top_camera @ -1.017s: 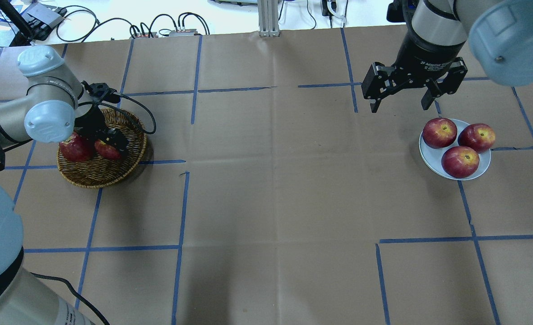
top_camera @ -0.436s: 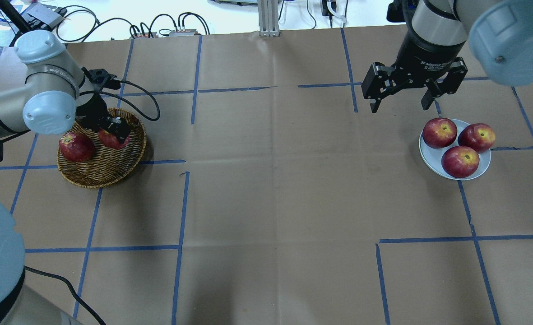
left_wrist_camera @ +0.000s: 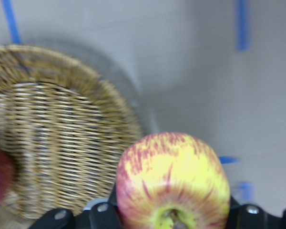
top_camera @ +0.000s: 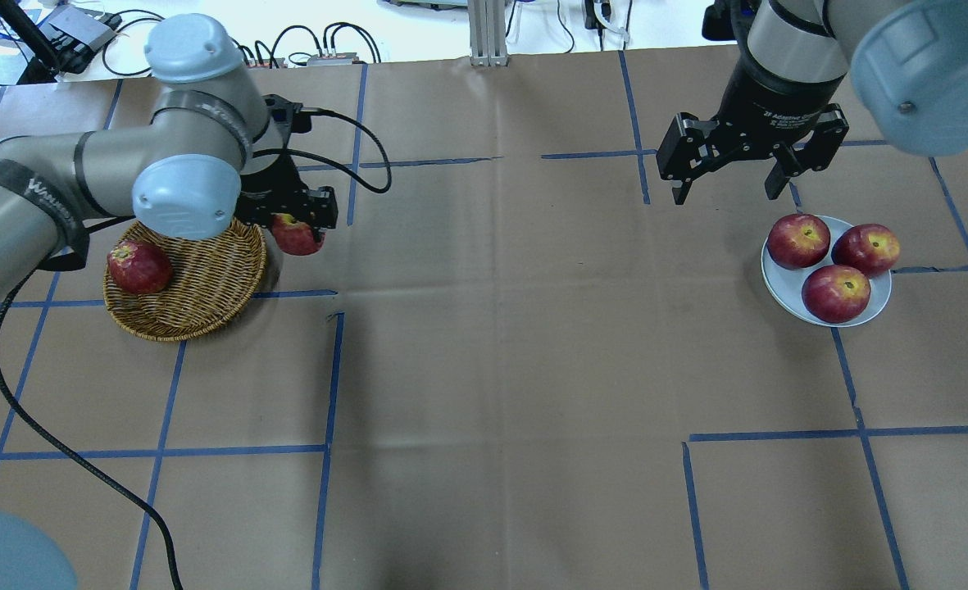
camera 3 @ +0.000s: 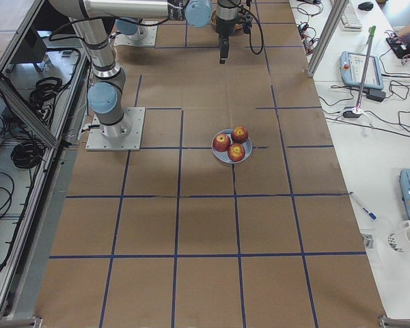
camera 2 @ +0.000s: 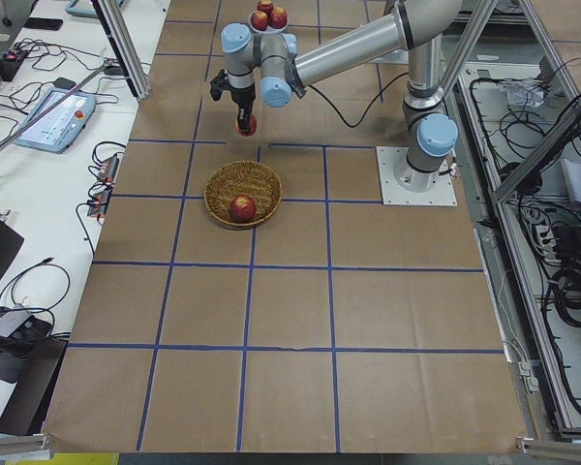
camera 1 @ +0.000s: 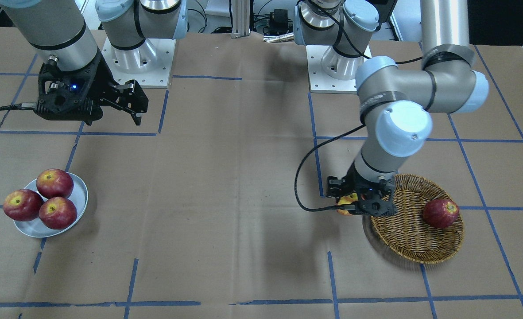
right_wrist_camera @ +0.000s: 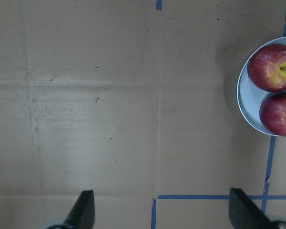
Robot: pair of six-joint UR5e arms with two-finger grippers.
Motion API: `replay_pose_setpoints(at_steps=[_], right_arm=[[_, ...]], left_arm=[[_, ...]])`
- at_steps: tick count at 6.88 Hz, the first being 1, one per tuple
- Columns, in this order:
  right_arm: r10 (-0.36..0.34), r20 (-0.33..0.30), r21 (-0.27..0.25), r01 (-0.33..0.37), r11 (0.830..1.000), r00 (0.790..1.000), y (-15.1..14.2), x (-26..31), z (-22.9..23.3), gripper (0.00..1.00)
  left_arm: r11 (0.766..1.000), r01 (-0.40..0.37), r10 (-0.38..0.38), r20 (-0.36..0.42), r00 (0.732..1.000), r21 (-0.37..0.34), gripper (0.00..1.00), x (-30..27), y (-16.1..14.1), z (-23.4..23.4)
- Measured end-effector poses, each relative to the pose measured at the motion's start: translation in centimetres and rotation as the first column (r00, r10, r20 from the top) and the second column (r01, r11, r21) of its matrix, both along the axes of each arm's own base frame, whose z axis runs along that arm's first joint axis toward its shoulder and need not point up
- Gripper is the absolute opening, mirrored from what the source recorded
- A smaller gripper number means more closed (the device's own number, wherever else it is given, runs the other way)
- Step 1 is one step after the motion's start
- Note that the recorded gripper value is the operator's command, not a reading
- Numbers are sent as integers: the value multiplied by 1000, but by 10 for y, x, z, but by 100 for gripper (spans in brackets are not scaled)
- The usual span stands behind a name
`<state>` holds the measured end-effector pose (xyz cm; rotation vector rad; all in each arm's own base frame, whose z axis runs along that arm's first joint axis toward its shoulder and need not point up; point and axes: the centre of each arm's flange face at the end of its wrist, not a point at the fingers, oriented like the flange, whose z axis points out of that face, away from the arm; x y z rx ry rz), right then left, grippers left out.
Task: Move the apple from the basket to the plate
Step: 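Carry the apple with the left gripper toward table center while right arm reaches over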
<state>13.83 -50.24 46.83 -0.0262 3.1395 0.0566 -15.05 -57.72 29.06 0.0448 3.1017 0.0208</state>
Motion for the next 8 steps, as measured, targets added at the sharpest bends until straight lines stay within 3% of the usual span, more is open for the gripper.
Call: replay_pose_setpoints(at_steps=[2, 4, 8], right_arm=[[0, 0, 0, 0, 1000, 1000, 0, 0, 0, 100], [0, 0, 1, 0, 1000, 1000, 0, 0, 0, 100], [0, 0, 2, 0, 1000, 1000, 0, 0, 0, 100]], left_arm=[[995, -100, 100, -1, 995, 0, 58, -104, 29, -10], [991, -135, 135, 2, 991, 18, 58, -180, 43, -34], [992, -124, 123, 7, 992, 24, 60, -236, 41, -87]])
